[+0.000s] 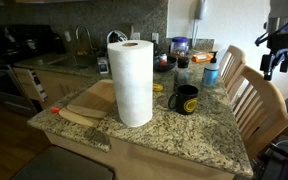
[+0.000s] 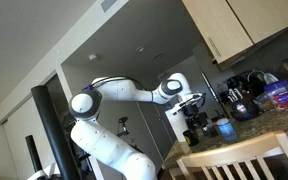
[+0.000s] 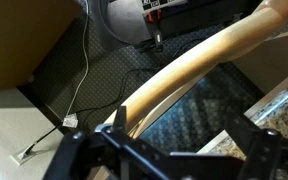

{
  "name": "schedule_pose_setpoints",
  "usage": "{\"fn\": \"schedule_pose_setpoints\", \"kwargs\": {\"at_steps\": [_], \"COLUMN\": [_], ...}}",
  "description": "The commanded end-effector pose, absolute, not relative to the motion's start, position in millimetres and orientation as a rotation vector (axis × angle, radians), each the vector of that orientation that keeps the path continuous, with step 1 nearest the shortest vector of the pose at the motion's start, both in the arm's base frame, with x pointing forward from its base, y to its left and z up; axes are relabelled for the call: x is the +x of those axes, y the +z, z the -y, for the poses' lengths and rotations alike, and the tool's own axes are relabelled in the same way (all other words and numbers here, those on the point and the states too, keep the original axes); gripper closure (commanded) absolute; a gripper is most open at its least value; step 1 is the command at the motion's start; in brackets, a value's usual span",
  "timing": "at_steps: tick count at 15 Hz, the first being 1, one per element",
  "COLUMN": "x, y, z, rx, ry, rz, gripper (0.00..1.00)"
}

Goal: Move the pump bottle to the right side of the countertop

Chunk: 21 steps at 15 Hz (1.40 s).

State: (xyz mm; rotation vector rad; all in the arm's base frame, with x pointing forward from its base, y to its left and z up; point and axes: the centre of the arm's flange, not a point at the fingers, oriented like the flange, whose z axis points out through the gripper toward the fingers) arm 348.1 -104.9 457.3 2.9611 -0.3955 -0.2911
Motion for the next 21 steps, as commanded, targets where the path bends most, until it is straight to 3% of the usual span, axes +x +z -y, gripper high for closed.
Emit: {"fn": "schedule_pose_setpoints", "kwargs": {"at_steps": [1, 16, 21], "x": [348.1, 348.1, 373.3], "y": [457.3, 457.3, 460.0], "z": [104.9, 104.9, 102.2], "rx": [2.961, 2.961, 3.034], "ry": [-0.291, -0.291, 0.053], "rz": [0.395, 0.395, 0.604], "gripper": [0.00, 0.00, 0.00]}}
